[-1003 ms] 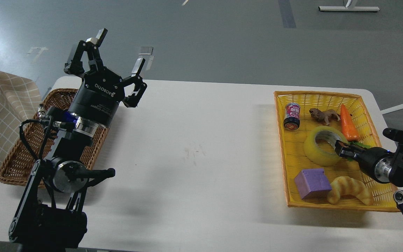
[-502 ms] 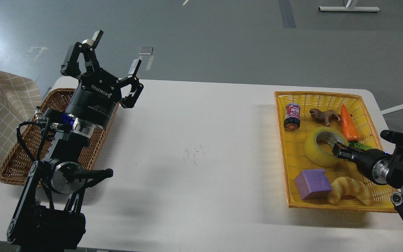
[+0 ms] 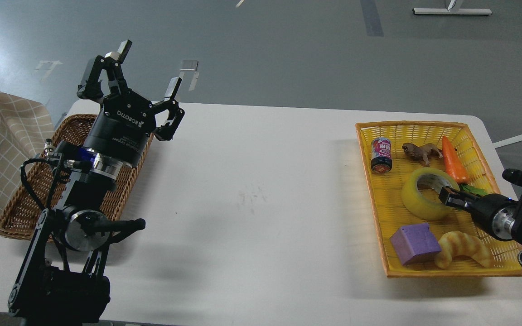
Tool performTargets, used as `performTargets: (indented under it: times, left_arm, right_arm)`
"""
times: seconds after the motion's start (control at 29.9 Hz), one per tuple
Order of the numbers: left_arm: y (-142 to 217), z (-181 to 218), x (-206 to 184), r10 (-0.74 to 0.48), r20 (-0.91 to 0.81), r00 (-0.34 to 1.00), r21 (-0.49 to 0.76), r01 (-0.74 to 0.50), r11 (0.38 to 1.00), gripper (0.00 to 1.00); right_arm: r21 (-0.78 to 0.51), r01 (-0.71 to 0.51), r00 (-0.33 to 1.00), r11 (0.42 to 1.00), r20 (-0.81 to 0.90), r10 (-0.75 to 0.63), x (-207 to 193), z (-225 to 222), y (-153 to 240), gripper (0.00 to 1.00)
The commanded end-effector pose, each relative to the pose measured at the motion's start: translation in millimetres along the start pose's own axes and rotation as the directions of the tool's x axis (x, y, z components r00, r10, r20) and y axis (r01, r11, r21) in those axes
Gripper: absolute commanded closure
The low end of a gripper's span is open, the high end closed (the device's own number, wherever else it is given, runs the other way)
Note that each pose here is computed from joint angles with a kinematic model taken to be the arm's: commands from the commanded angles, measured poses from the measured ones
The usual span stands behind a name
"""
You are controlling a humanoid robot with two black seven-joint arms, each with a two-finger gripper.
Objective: Place and transfer tape with both arms
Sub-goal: 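Insert the right gripper into the yellow tape roll and grasp it, then lift the tape roll out of the tray and carry it toward the table center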
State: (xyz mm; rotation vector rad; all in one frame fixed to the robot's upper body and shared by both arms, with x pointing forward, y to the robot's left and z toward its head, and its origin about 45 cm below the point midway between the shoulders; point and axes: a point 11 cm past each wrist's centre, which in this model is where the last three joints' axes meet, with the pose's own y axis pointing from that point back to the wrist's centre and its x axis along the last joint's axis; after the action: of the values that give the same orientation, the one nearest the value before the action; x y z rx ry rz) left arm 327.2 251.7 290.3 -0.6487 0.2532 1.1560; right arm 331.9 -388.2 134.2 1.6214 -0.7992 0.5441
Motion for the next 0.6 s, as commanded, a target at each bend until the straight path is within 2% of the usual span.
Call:
performTargets:
  times: [0.0,0.33,0.57]
  left_arm:
    - [0.5,-0.3,0.4,0.002,0.000,1.000,0.001,-0.002,1.000,0.02]
    - [4.0,-2.3,2.3,0.008,-0.003,1.000,0.007,-0.008,1.000,0.02]
    - [4.4,-3.1,2.3,0.008,-0.004,1.000,0.010,-0.008,1.000,0.02]
  right_arm:
    - [0.009,-0.017,1.000,1.000,0.005,0.017,8.8,-2.4,0.5,0.73]
    - [0.054,-0.041,0.999,0.998,0.030,0.040,17.8,-14.9,3.9,0.73]
    - [0.125,-0.162,0.987,0.979,0.012,0.162,66.6,-42.6,15.9,0.73]
